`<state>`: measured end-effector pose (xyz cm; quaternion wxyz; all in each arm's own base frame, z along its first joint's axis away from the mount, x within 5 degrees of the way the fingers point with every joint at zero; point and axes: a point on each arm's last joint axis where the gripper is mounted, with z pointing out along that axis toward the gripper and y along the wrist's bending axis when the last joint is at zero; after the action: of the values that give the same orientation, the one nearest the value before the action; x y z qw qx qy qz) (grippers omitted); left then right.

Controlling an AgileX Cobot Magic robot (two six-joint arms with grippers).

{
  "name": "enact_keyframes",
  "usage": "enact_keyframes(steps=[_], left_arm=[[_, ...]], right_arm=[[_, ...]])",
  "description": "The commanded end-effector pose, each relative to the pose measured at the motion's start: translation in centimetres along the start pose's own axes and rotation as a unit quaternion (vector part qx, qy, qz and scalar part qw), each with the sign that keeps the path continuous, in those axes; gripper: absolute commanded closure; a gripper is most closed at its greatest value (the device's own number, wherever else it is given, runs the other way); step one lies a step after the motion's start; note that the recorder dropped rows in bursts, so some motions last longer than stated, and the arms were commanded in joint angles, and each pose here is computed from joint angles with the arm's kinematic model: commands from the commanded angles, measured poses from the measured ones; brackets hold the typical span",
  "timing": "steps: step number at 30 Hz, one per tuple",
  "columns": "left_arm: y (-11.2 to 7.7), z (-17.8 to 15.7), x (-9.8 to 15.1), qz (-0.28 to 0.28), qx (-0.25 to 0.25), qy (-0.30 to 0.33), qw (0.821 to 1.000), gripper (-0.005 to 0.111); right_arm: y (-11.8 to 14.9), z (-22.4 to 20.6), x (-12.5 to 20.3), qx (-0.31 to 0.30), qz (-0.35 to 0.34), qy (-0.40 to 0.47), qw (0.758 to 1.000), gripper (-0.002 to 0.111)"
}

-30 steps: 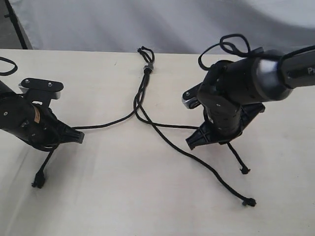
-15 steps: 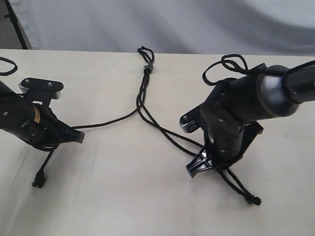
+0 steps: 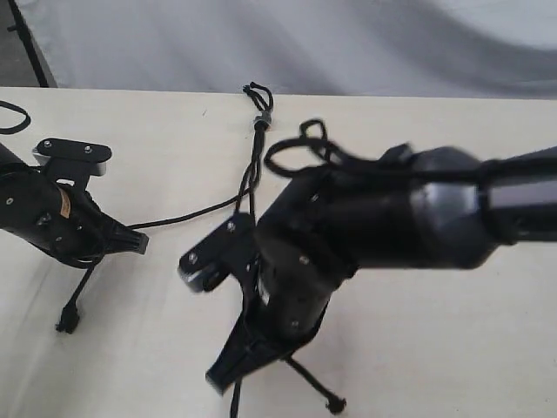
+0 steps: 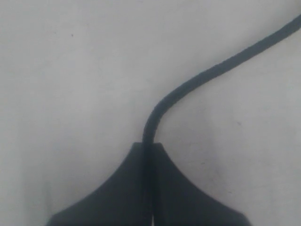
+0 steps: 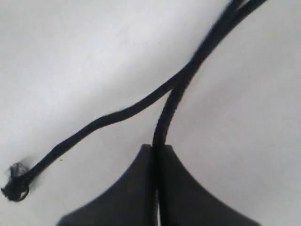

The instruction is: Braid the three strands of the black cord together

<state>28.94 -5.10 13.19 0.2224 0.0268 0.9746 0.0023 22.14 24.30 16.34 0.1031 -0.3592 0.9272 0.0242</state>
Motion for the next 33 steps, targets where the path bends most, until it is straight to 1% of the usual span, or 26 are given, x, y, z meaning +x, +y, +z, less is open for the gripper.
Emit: enact_keyframes(steps=[1, 5, 6, 8, 10, 13, 16, 22, 24, 25, 26, 27, 28, 29, 31, 32, 33], left_arm=[[0.1, -0.2, 0.0, -0.004, -0.001, 0.0, 1.0, 0.106], [0.1, -0.2, 0.0, -0.004, -0.001, 0.0, 1.0, 0.106], [0.1, -0.2, 0.0, -0.004, -0.001, 0.0, 1.0, 0.106], [0.1, -0.2, 0.0, -0.004, 0.0, -0.002, 1.0, 0.106], [0.1, -0.2, 0.0, -0.004, 0.0, -0.003, 1.0, 0.106], [0.0, -0.2, -0.1, -0.004, 0.002, -0.007, 1.0, 0.106], [0.0, -0.2, -0.1, -0.005, 0.002, -0.007, 1.0, 0.106], [0.0, -0.2, -0.1, -0.007, 0.002, -0.007, 1.0, 0.106], [0.0, -0.2, -0.2, -0.007, 0.005, -0.014, 1.0, 0.106], [-0.1, -0.2, -0.3, -0.006, 0.008, -0.019, 1.0, 0.106], [-0.1, -0.2, -0.4, -0.005, 0.009, -0.022, 1.0, 0.106], [-0.1, -0.2, -0.4, -0.005, 0.01, -0.023, 1.0, 0.106], [-0.1, -0.2, -0.4, -0.005, 0.01, -0.023, 1.0, 0.106], [-0.1, -0.2, -0.4, -0.004, 0.01, -0.023, 1.0, 0.106], [-0.1, -0.2, -0.4, -0.003, 0.01, -0.023, 1.0, 0.106], [-0.1, -0.2, -0.4, -0.003, 0.009, -0.022, 1.0, 0.106], [-0.1, -0.2, -0.3, -0.003, 0.008, -0.018, 1.0, 0.106]], right_arm=[[-5.0, -3.5, -0.3, 0.036, 0.061, -0.049, 0.996, 0.109], [-10.1, -4.5, 0.4, 0.058, 0.136, -0.06, 0.987, 0.109], [-12.5, -4.4, 1.0, 0.067, 0.171, -0.064, 0.981, 0.109], [-14.9, -4.0, 2.0, 0.077, 0.208, -0.079, 0.972, 0.109], [-16.6, -3.2, 3.1, 0.085, 0.232, -0.104, 0.963, 0.109], [-17.5, -2.3, 4.2, 0.089, 0.248, -0.121, 0.957, 0.109], [-17.8, -1.3, 5.7, 0.091, 0.256, -0.12, 0.955, 0.109], [-17.7, -1.1, 6.0, 0.09, 0.256, -0.112, 0.956, 0.108], [-17.7, -1.1, 6.0, 0.09, 0.256, -0.113, 0.956, 0.095], [-17.7, -1.1, 6.0, 0.09, 0.256, -0.113, 0.956, 0.086], [-17.6, -1.1, 6.0, 0.09, 0.257, -0.113, 0.956, 0.076], [-17.7, -1.1, 6.0, 0.089, 0.263, -0.114, 0.954, 0.063], [-17.7, -1.1, 6.0, 0.089, 0.268, -0.117, 0.952, 0.052], [-17.7, -1.2, 5.8, 0.09, 0.266, -0.12, 0.952, 0.046], [-18.0, -1.4, 5.5, 0.1, 0.247, -0.13, 0.955, 0.038], [-18.4, -1.6, 5.3, 0.106, 0.244, -0.144, 0.953, 0.035], [-19.0, -1.7, 5.3, 0.109, 0.249, -0.161, 0.949, 0.034]])
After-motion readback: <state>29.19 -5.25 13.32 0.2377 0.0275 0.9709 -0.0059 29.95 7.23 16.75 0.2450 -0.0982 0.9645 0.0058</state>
